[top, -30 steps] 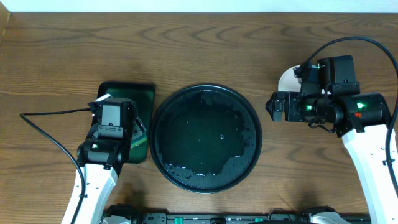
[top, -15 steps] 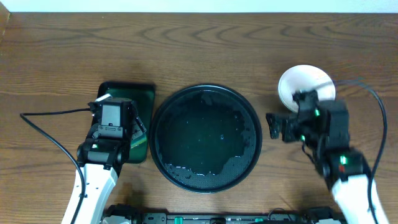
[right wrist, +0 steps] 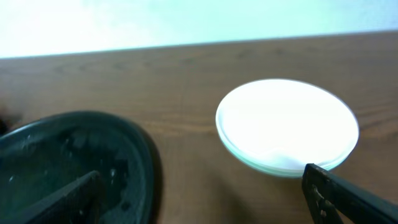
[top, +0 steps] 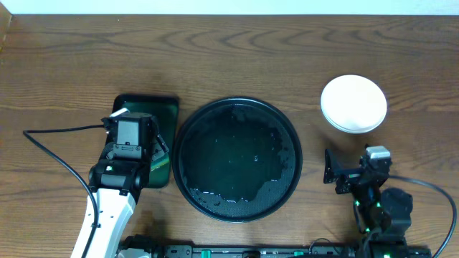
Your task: Clean dirty plates on tray and stack at the side
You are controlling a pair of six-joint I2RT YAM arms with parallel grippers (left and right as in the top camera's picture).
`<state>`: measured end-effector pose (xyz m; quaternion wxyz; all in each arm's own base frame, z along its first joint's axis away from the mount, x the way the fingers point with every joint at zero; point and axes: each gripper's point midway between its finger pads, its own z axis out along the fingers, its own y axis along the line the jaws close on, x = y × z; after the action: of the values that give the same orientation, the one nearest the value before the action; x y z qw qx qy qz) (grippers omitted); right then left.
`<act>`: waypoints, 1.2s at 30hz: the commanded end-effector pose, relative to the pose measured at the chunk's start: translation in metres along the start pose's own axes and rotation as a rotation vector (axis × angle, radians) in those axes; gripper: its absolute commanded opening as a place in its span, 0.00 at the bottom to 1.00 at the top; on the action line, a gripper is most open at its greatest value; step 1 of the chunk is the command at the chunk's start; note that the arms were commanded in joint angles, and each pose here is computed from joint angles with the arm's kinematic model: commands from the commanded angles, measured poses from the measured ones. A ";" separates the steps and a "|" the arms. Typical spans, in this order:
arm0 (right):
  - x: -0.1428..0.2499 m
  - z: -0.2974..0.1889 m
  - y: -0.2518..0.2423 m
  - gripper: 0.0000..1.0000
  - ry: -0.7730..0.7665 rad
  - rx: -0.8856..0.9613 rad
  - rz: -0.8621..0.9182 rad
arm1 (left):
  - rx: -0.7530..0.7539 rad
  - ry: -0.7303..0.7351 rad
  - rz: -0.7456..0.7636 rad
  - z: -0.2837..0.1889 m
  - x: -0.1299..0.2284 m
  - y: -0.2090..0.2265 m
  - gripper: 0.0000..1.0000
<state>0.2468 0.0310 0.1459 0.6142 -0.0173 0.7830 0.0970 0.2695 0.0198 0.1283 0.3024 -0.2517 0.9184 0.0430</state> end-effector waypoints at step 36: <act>-0.014 -0.011 -0.043 0.99 -0.166 0.225 -0.125 | -0.002 -0.021 0.007 -0.004 -0.007 -0.001 0.80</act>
<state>0.2461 -0.0109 0.1575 0.6795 0.0110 0.7334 -0.0178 0.2695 0.0198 0.1284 0.3024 -0.2517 0.9183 0.0432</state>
